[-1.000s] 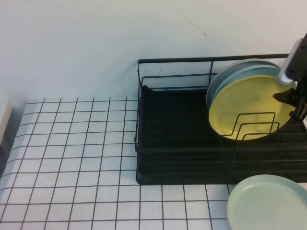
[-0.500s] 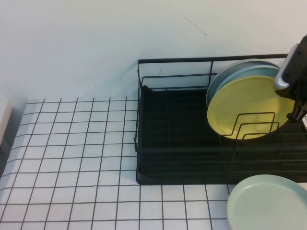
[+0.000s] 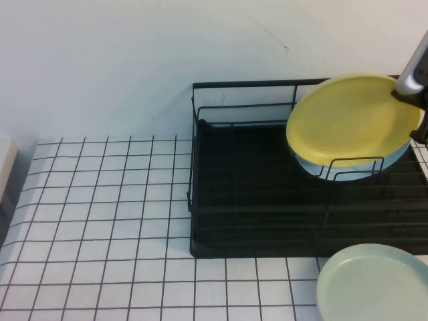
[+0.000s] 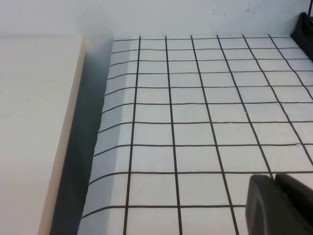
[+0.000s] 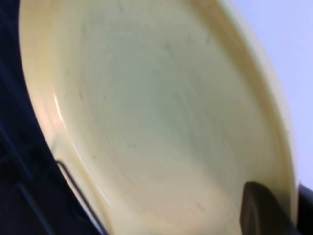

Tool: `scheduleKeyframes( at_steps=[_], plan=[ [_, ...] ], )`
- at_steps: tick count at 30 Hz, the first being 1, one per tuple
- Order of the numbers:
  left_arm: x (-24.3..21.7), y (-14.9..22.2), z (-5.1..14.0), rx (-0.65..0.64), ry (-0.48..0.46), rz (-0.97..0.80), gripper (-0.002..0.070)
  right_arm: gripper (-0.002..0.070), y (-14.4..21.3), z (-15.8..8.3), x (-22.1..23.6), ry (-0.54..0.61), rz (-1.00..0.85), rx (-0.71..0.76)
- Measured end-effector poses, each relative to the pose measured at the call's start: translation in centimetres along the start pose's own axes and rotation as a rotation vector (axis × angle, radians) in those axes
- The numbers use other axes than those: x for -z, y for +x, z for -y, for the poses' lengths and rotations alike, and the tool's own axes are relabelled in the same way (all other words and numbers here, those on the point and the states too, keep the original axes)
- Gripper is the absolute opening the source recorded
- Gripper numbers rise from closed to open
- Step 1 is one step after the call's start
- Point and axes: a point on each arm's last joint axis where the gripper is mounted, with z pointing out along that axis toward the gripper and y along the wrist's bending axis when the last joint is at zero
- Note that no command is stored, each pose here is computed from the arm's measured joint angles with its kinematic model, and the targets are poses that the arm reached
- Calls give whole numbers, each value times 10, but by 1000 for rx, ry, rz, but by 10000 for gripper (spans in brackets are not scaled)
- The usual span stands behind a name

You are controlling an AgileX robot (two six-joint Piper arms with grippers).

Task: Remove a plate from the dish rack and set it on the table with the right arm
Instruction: Grasp the plate from the shelf, then place the plate from the table

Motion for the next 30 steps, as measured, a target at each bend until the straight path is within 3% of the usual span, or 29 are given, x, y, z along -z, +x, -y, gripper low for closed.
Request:
scheduleKeyframes(
  at_steps=[9, 14, 22, 27, 30],
  plan=[
    [0, 0, 0, 0, 0, 0, -3, 63, -47, 4, 81, 68, 175, -88],
    [0, 0, 0, 0, 0, 0, -3, 63, -64, -11, 134, -12, 206, -233],
    [0, 0, 0, 0, 0, 0, -3, 63, -33, -53, 157, -324, -237, -488],
    [0, 0, 0, 0, 0, 0, -3, 63, 8, -84, 138, -381, -450, -617],
    [0, 0, 0, 0, 0, 0, -3, 63, 37, -105, 121, -350, -520, -692]
  ],
)
